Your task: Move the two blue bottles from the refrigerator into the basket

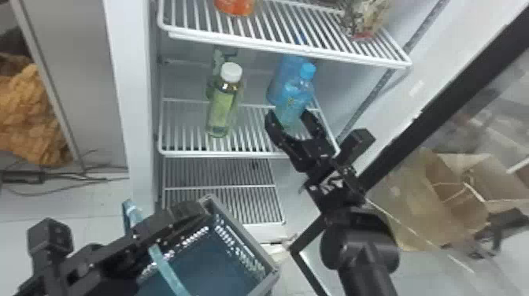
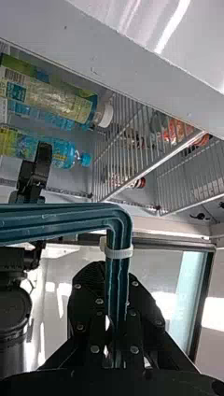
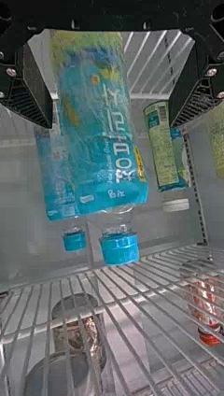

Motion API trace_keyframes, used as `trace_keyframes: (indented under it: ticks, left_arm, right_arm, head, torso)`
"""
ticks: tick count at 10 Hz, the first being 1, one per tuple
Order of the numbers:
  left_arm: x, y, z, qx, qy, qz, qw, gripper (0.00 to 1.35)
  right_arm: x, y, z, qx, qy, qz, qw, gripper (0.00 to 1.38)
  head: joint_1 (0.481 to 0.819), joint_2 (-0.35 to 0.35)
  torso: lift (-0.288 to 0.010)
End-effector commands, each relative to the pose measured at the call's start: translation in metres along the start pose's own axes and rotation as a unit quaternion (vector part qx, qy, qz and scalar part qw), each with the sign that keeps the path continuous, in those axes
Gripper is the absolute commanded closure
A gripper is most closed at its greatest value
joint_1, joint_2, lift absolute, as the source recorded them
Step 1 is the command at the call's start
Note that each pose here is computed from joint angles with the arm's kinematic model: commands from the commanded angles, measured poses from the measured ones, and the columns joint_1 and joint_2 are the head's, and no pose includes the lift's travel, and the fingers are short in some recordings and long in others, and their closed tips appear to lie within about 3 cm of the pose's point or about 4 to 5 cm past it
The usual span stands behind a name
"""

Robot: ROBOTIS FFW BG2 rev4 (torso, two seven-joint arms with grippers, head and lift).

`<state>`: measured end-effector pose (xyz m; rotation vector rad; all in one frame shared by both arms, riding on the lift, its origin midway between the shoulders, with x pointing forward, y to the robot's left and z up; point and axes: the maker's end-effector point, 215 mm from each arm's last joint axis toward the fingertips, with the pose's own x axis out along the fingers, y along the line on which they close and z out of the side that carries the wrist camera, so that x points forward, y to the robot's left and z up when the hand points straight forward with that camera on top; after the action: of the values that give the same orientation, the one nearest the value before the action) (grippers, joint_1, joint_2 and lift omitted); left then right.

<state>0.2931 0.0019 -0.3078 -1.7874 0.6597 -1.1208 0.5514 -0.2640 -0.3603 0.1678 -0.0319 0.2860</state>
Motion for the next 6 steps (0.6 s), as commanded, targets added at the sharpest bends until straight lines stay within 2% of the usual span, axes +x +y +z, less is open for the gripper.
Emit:
trace_keyframes:
  ticks: [1, 2, 3, 4, 5, 6]
  left_arm:
    - [-0.0007, 0.0011, -0.0012, -0.001, 0.001, 0.001, 1.0, 1.16]
    - [-0.0013, 0.0014, -0.0005, 0.0, 0.0, 0.002, 1.0, 1.16]
    - [-0.0019, 0.0018, -0.0005, 0.0, 0.0, 0.004, 1.0, 1.16]
    - [-0.002, 0.0023, -0.0013, 0.0, 0.002, 0.005, 1.0, 1.16]
    - [-0.002, 0.0023, -0.0013, 0.0, 0.002, 0.005, 1.0, 1.16]
    - [-0.002, 0.0023, -0.0013, 0.0, 0.002, 0.005, 1.0, 1.16]
  right_arm:
    - [0.0042, -0.0025, 0.0004, 0.002, 0.002, -0.002, 1.0, 0.16]
    - [0.0068, -0.0037, -0.0033, 0.001, 0.012, -0.003, 1.0, 0.24]
    - [0.009, -0.006, -0.0021, 0.003, 0.011, -0.007, 1.0, 0.49]
    - [0.0091, -0.009, -0.0022, 0.007, 0.01, -0.011, 1.0, 0.81]
    - [0.0101, -0.009, -0.0024, 0.006, 0.013, -0.01, 1.0, 0.97]
    - [0.0108, -0.0084, -0.0031, 0.005, 0.019, -0.008, 1.0, 1.22]
  head:
    - [0.695, -0.338]
    - [0.695, -0.338]
    - [0.695, -0.338]
    - [0.695, -0.337]
    - [0.695, -0.338]
    - [0.695, -0.34]
  torso:
    - [-0.216]
    - [-0.216]
    - [-0.216]
    - [-0.216]
    - [-0.216]
    - [-0.216]
